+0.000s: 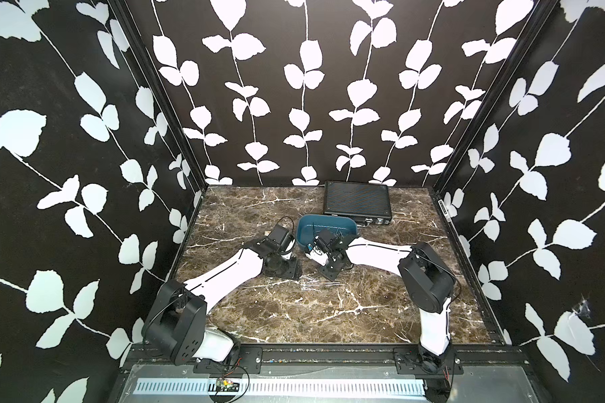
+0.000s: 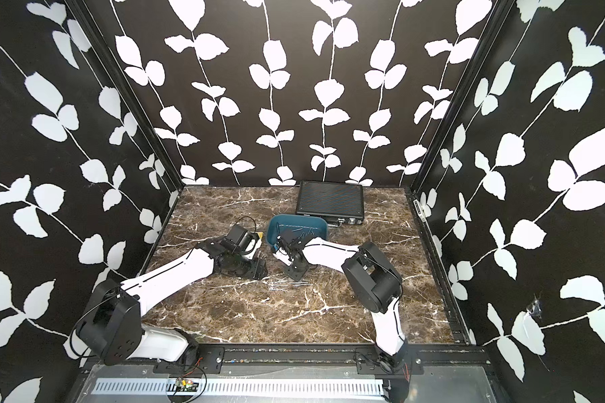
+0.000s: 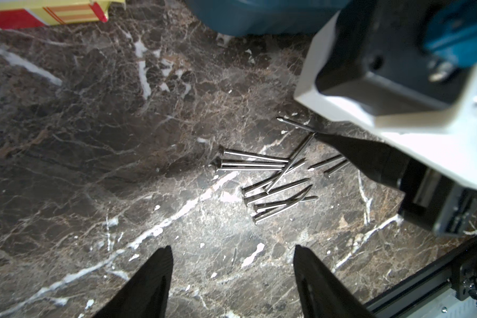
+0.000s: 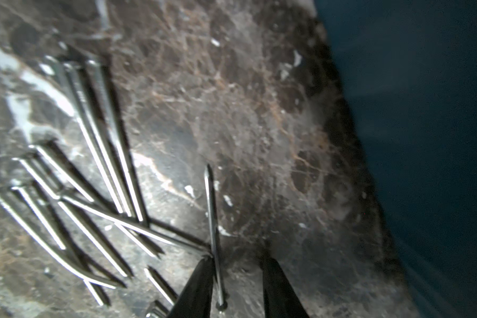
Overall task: Put the nails on the desktop into the storage box
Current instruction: Pick up the nail from the center of the board.
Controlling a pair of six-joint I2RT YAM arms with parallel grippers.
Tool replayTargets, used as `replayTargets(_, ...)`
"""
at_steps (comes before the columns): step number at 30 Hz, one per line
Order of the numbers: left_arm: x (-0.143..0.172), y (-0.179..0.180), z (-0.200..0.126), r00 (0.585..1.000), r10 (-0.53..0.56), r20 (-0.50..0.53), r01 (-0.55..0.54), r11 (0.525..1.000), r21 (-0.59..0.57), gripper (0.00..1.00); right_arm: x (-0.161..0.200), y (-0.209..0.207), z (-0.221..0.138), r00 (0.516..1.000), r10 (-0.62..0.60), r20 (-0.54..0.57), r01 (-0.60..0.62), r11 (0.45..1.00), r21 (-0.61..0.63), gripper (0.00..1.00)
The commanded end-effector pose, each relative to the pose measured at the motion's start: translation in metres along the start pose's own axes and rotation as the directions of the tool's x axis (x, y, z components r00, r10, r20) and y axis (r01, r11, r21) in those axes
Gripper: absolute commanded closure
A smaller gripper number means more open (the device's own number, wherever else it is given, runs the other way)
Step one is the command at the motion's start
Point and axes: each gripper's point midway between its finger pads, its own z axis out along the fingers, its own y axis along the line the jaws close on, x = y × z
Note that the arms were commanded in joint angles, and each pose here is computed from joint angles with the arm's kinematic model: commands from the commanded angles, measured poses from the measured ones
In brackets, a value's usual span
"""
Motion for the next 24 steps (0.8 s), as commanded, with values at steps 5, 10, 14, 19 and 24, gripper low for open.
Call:
replayTargets(5, -0.007, -0.003, -0.007, 1.0, 0.018, 0.011, -0.018, 1.0, 0.01, 0.28, 0.063, -0.026, 0.022, 0.969, 0.032, -0.247, -0.005, 0.994, 0.111, 0.74)
replayTargets(10, -0.006, -0.002, -0.009, 1.0, 0.02, 0.015, -0.02, 1.0, 0.004, 0.28, 0.07, -0.024, 0.027, 0.961, 0.036, -0.273, -0.009, 0.995, 0.101, 0.96)
replayTargets(14, -0.006, -0.001, -0.01, 1.0, 0.019, 0.019, -0.019, 1.0, 0.002, 0.28, 0.05, -0.026, 0.014, 0.977, 0.032, -0.211, -0.012, 0.995, 0.098, 1.0)
replayTargets(19, -0.01, -0.001, -0.011, 0.999, 0.016, 0.033, -0.016, 1.0, 0.004, 0.28, 0.018, -0.013, -0.023, 0.999, -0.003, -0.052, 0.004, 1.0, 0.018, 1.0)
replayTargets(24, -0.019, -0.001, -0.016, 0.997, 0.001, 0.072, -0.002, 1.0, 0.012, 0.28, -0.016, 0.0, -0.086, 0.982, 0.031, 0.184, -0.012, 0.995, -0.102, 1.0)
